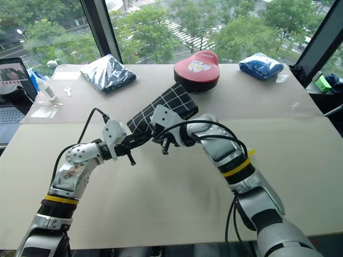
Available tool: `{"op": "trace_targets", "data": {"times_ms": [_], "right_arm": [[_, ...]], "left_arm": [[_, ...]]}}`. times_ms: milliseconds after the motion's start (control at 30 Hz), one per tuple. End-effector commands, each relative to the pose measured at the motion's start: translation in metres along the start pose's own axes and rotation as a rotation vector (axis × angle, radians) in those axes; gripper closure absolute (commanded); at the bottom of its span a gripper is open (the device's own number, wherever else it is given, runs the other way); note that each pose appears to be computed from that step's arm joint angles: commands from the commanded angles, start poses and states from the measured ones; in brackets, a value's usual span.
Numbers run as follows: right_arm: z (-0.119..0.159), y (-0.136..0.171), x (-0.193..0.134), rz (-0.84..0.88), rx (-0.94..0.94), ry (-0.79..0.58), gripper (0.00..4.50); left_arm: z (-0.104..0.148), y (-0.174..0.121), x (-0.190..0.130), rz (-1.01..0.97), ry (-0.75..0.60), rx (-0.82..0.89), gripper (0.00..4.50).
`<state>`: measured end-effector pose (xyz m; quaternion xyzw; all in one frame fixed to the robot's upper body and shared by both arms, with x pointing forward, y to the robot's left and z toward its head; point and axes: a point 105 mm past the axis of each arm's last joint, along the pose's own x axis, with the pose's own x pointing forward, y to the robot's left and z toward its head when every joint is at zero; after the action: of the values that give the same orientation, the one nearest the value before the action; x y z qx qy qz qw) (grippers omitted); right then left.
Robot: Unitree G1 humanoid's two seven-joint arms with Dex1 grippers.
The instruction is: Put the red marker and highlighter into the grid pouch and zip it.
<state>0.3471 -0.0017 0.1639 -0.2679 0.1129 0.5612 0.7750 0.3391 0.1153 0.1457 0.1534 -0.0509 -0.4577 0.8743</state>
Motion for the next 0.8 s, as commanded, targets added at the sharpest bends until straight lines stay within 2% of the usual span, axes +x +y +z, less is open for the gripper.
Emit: {"op": "trace_targets", "data": {"times_ms": [33,133,233,267,367,533,600,667,733,800], "right_arm": [[0.003,-0.011,0.0,-0.049,0.022,-0.045,3.65],[-0.008,-0.015,-0.018,-0.06,0.075,-0.036,2.51],[-0.011,-0.012,-0.039,-0.041,0.169,-0.067,1.66],[-0.011,-0.008,-0.052,-0.031,0.189,-0.091,1.24],[-0.012,0.013,-0.101,-0.013,0.205,-0.134,1.24],[-0.019,0.043,-0.152,-0.061,0.202,-0.131,1.24],[-0.028,0.038,-0.169,-0.18,0.221,-0.094,1.24],[-0.046,0.021,-0.195,-0.389,0.305,-0.054,1.24],[-0.078,0.001,-0.221,-0.633,0.462,0.011,1.24],[-0.114,-0.004,-0.227,-0.787,0.574,0.135,1.24]], "left_arm": [[0.021,-0.004,0.006,-0.013,-0.072,0.041,4.5],[0.021,-0.006,0.005,-0.011,-0.074,0.037,4.5],[0.021,-0.008,0.005,-0.008,-0.08,0.031,4.5],[0.022,-0.008,0.005,-0.006,-0.082,0.029,4.5],[0.021,-0.011,0.005,-0.005,-0.088,0.021,4.5],[0.019,-0.014,0.005,-0.001,-0.092,0.009,4.5],[0.018,-0.014,0.006,0.0,-0.093,0.009,4.5],[0.018,-0.014,0.008,0.002,-0.099,0.002,4.5],[0.016,-0.017,0.011,-0.006,-0.105,-0.011,4.5],[0.015,-0.021,0.014,-0.031,-0.108,-0.015,4.5]]}}
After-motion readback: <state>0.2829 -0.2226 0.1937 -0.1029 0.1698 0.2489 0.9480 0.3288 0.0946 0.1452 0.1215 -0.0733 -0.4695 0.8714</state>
